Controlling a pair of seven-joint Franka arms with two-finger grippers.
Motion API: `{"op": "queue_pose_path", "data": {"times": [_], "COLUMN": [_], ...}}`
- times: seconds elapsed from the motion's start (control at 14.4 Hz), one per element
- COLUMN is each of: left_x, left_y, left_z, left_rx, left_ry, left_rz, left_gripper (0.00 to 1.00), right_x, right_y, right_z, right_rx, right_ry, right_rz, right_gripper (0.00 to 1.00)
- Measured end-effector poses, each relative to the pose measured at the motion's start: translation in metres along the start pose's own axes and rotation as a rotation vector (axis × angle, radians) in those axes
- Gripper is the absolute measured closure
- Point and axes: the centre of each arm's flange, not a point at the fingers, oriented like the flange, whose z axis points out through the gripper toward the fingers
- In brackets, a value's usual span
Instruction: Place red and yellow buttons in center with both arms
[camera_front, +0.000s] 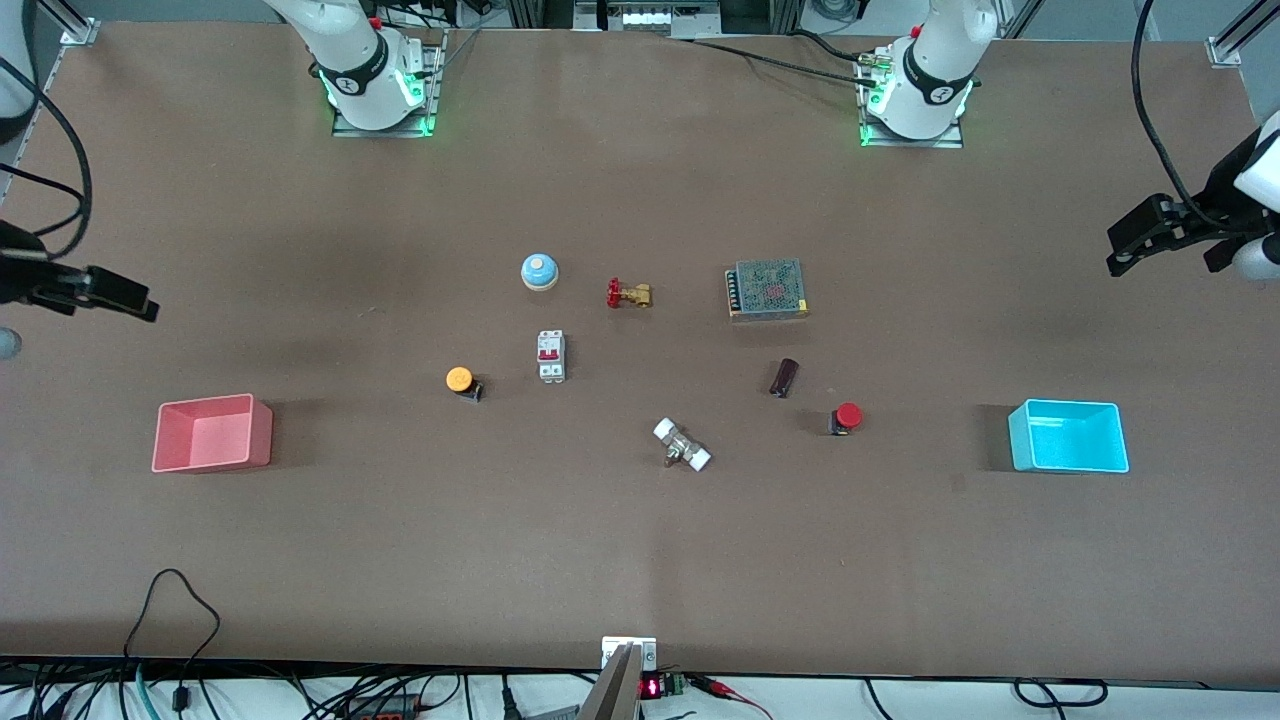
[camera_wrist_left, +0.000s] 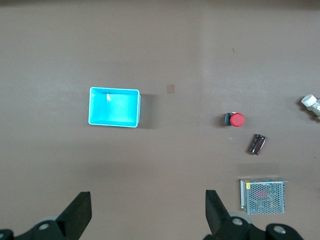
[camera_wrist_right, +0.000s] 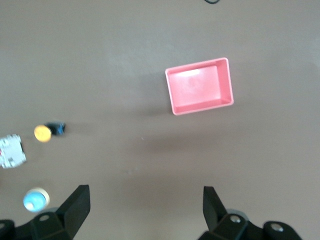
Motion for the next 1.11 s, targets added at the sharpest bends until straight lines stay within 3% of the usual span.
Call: {"op": "queue_pose_path", "data": {"times": [0.21, 0.63, 1.11], "left_x": [-0.008, -0.023, -0.038], "left_y": [-0.008, -0.019, -0.023], "left_z": [-0.012, -0.016, -0.08], "left_rx": [-0.046, -0.073, -0.07], "left_ry": [0.007, -0.073, -0.001], "left_rz": [-0.023, -0.044, -0.044], "left_gripper": [0.0, 0.0, 0.0], "right_x": [-0.019, -0.043, -0.048], "right_y": [-0.002, -0.001, -0.001], "right_z": [-0.017, -0.02, -0.022], "right_rx": [0.0, 0.005, 0.006], "right_ry": [-0.008, -0.022, -0.035], "right_rz": [-0.011, -0.015, -0.017], "right_gripper": [0.0, 0.0, 0.0]}}
